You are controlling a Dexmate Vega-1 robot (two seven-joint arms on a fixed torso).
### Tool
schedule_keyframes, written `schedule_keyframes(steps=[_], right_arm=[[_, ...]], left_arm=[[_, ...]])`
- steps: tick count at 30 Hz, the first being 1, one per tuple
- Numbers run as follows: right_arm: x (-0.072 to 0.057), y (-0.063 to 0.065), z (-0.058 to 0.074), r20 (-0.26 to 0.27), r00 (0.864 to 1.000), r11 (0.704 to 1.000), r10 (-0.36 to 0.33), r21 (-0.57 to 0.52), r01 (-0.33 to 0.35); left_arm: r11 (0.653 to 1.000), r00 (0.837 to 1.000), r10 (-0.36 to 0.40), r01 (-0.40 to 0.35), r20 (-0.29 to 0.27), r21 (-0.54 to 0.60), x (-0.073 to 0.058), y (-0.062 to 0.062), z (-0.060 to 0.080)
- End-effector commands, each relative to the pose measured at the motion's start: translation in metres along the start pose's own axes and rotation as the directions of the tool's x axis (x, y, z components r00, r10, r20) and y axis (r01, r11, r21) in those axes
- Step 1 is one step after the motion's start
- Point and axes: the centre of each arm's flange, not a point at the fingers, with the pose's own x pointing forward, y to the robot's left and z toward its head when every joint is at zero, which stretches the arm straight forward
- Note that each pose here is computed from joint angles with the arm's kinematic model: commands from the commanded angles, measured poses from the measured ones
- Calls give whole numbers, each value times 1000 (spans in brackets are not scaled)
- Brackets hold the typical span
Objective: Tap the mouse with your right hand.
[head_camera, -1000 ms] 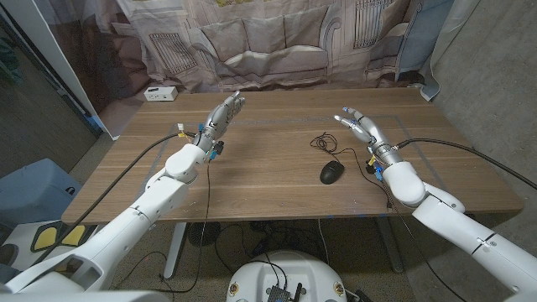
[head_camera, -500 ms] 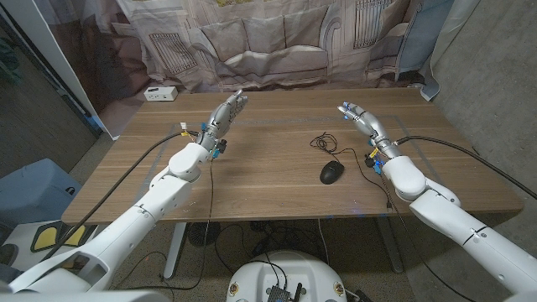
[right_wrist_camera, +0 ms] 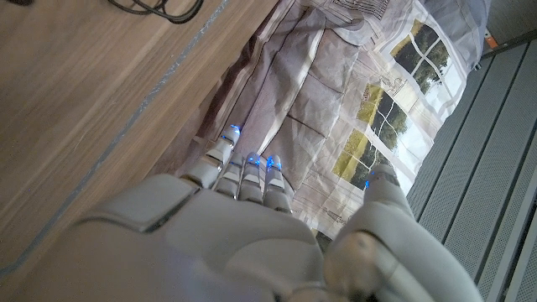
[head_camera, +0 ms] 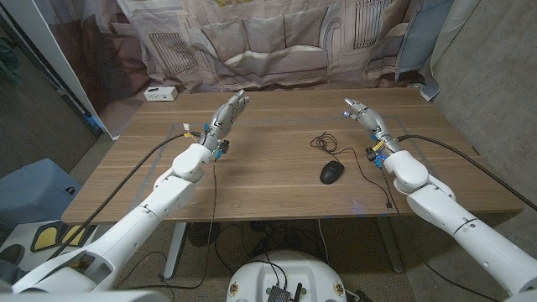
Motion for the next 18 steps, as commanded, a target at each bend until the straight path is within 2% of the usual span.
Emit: schedule_keyframes(steps=[1, 9, 18], right_arm=[[18, -7, -12, 37, 999, 986, 31, 165, -36], [30, -7, -26, 35, 998, 961, 46, 273, -53], [34, -4, -40, 13, 998, 945, 57, 323, -58]], left_arm=[[1000, 1000, -9, 9, 0, 4, 2, -1, -2], [1000, 1000, -7, 8, -8, 13, -4, -4, 3], [1000, 1000, 2, -2, -1, 4, -6, 0, 5]])
